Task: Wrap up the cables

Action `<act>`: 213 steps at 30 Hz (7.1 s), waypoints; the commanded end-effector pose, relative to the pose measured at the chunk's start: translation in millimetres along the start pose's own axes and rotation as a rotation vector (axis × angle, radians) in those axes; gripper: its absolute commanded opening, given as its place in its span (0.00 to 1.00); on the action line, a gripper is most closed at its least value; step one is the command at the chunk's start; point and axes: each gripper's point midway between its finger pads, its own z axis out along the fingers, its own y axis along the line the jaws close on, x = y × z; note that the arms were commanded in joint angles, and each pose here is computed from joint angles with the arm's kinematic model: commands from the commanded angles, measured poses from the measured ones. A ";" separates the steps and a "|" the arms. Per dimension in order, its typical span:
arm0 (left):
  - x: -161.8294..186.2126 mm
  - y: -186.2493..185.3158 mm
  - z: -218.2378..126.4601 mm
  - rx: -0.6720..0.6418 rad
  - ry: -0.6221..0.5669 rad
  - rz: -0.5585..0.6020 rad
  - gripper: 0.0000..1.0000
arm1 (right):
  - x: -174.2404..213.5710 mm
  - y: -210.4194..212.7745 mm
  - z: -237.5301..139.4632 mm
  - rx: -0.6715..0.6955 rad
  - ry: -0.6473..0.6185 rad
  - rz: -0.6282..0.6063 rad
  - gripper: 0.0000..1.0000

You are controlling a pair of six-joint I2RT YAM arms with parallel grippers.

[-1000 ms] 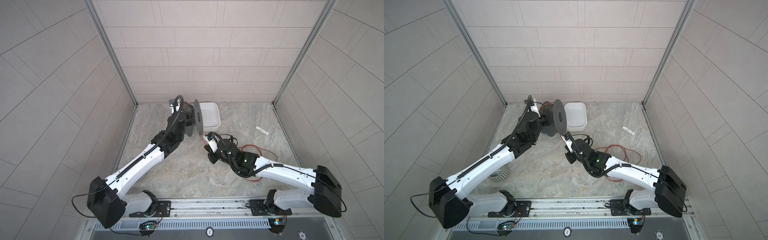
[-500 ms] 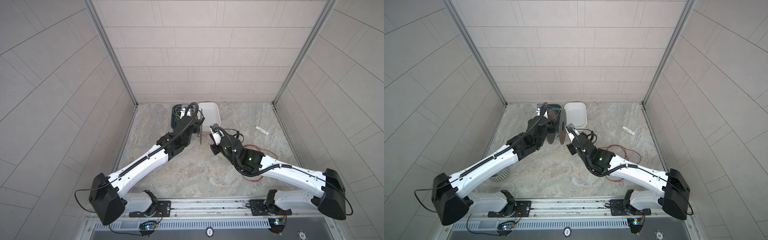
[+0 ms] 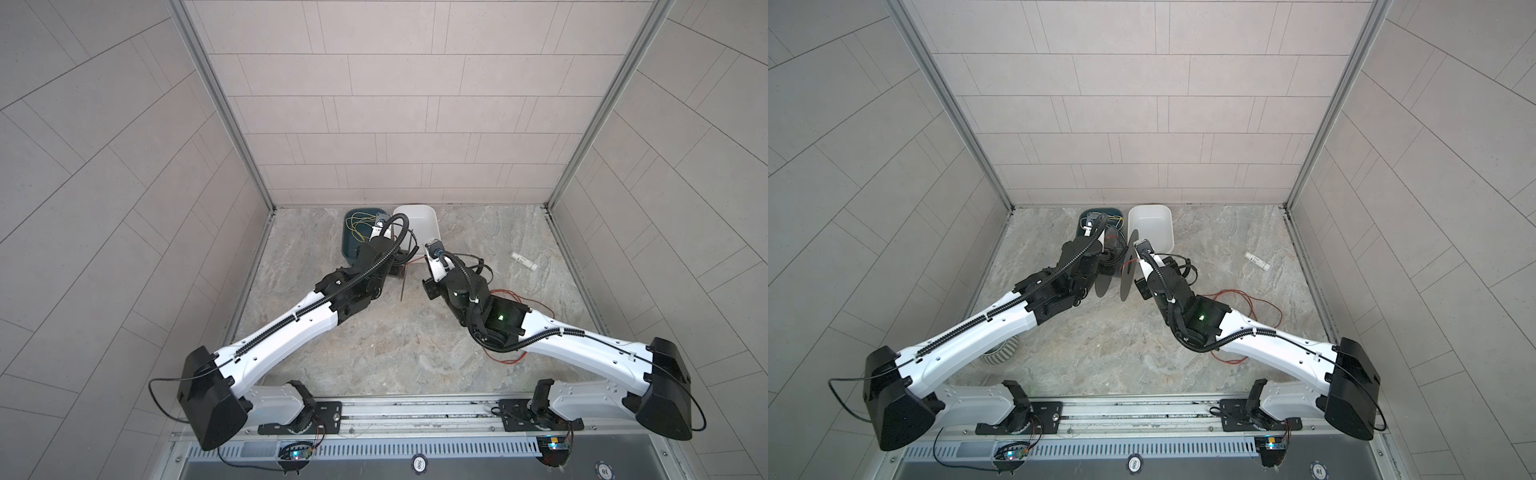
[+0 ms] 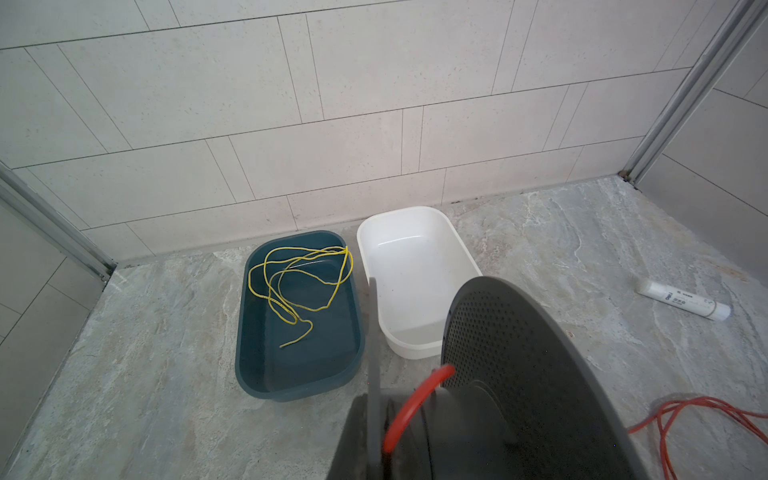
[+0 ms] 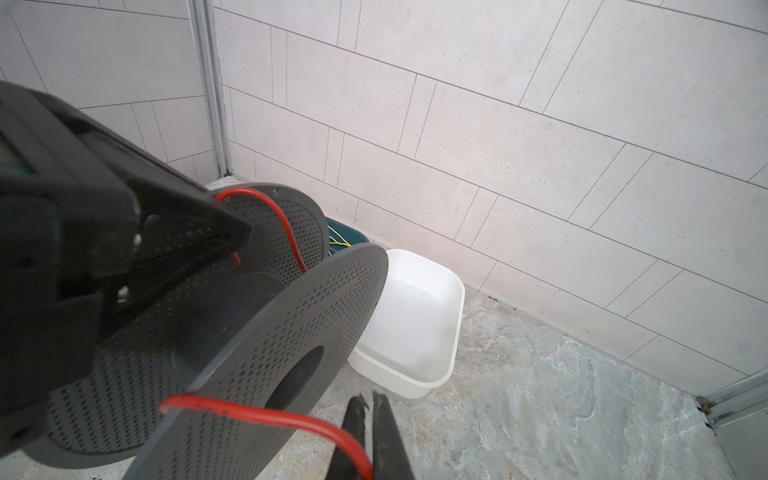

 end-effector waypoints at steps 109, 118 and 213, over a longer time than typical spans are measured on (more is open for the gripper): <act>-81.0 16.7 -46.0 0.436 0.005 -0.327 0.00 | 158.9 -56.9 64.4 -0.259 0.086 0.091 0.00; -91.8 23.4 -30.3 0.484 -0.075 -0.525 0.00 | 153.5 -65.0 51.6 -0.209 0.127 0.240 0.00; -38.5 0.2 -2.4 0.202 -0.123 -0.195 0.00 | -63.3 -49.3 44.7 0.074 -0.039 -0.076 0.20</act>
